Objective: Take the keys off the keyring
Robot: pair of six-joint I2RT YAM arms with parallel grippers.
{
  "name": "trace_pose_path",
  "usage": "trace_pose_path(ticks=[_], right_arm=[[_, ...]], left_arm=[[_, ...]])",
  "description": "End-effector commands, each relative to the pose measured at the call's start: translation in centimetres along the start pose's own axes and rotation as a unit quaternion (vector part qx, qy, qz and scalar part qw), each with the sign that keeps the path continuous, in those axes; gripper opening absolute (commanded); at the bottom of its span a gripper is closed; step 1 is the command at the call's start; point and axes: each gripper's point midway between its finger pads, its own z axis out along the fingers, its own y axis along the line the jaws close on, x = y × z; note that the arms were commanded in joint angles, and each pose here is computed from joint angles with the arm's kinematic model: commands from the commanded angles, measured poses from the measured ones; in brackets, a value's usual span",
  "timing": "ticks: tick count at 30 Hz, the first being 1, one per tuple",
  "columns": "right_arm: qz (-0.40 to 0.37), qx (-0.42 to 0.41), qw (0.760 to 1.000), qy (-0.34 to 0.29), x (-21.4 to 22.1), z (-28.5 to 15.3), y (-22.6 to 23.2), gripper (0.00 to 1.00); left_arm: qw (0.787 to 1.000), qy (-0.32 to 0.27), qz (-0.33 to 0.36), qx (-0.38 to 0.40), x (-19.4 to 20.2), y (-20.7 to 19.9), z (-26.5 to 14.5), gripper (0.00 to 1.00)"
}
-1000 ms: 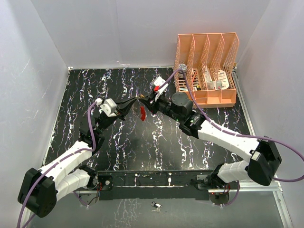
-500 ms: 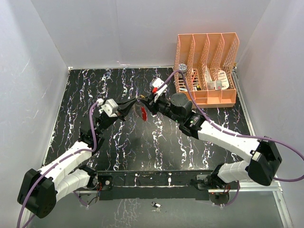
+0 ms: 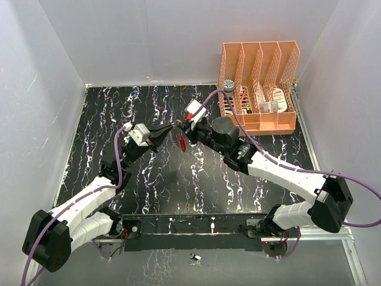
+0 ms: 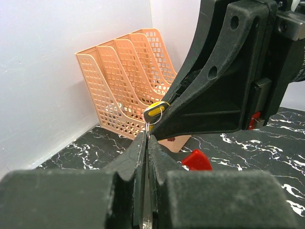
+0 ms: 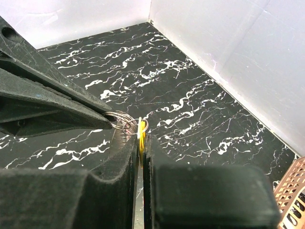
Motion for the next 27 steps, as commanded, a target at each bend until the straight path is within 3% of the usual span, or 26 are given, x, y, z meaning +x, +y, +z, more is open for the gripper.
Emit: trace_pose_path(ticks=[1, 27], right_arm=[[-0.026, 0.065, 0.994, -0.086, -7.2, -1.4, -3.4, 0.0], [-0.059, 0.05, 0.991, -0.105, -10.8, -2.0, -2.7, 0.0]], left_arm=[[1.0, -0.011, 0.008, -0.013, -1.2, 0.7, 0.4, 0.0], [0.999, 0.015, -0.003, -0.045, 0.3, 2.1, 0.9, 0.0]])
